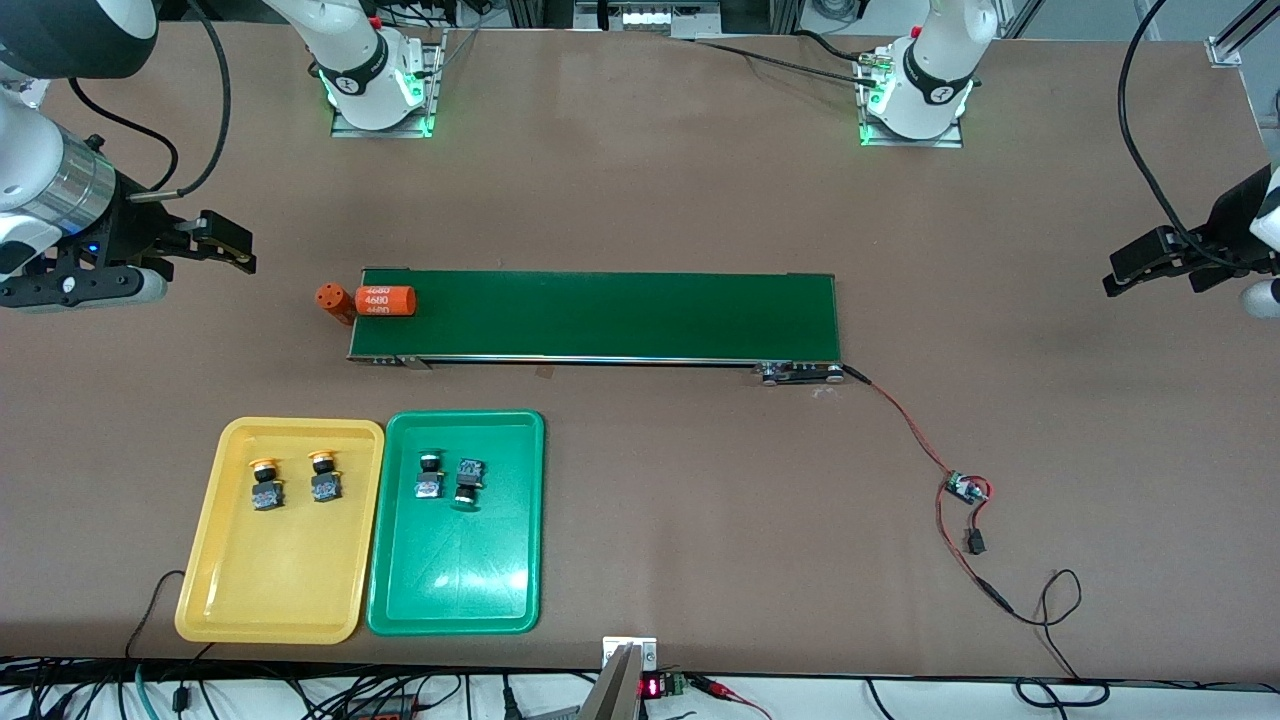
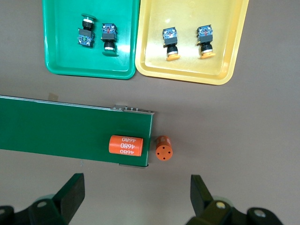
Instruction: Sort buttons by color to trays
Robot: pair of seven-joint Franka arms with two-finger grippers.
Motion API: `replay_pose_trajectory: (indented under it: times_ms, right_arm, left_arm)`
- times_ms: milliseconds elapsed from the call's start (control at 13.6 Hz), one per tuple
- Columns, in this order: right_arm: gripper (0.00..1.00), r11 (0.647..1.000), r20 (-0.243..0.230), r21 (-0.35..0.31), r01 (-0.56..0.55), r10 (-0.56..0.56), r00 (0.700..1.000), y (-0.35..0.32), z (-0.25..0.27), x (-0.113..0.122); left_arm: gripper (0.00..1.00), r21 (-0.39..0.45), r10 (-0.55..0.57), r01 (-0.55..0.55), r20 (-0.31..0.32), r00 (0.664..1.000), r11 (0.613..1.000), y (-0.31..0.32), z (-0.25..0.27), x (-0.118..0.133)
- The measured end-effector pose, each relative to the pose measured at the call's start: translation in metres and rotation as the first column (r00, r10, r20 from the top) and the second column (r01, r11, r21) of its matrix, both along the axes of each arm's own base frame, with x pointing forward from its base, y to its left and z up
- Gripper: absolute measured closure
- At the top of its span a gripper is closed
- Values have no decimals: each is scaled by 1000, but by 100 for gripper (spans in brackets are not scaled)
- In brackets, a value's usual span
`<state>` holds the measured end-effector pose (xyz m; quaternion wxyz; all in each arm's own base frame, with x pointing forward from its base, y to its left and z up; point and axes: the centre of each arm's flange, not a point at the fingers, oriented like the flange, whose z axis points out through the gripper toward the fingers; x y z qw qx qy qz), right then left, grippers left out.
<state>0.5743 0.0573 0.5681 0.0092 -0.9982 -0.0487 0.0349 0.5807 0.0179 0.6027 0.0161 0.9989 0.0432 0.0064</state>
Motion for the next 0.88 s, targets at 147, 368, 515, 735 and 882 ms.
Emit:
replay_pose_trajectory:
  times_ms: [147,368,515,735,882]
  right_arm:
    - [0,1000,0,0,0,0,1000,0,0,0]
    - [0,1000,-1,0,1,-1,1000,0,0,0]
    - [0,1000,-2,0,1,-1,1000,0,-1,0]
    - [0,1000,-3,0,1,-1,1000,0,-2,1]
    - [0,1000,-3,0,1,-1,1000,0,-2,1]
  left_arm:
    - [0,0,0,0,0,1000,1000,0,0,0]
    - [0,0,0,0,1,1000,1000,0,0,0]
    - [0,0,0,0,2,1000,1000,0,1,-1]
    - [0,0,0,0,5,1000,1000,0,3,-1]
    - [0,1,-1,1,7,1000,1000,0,4,-2]
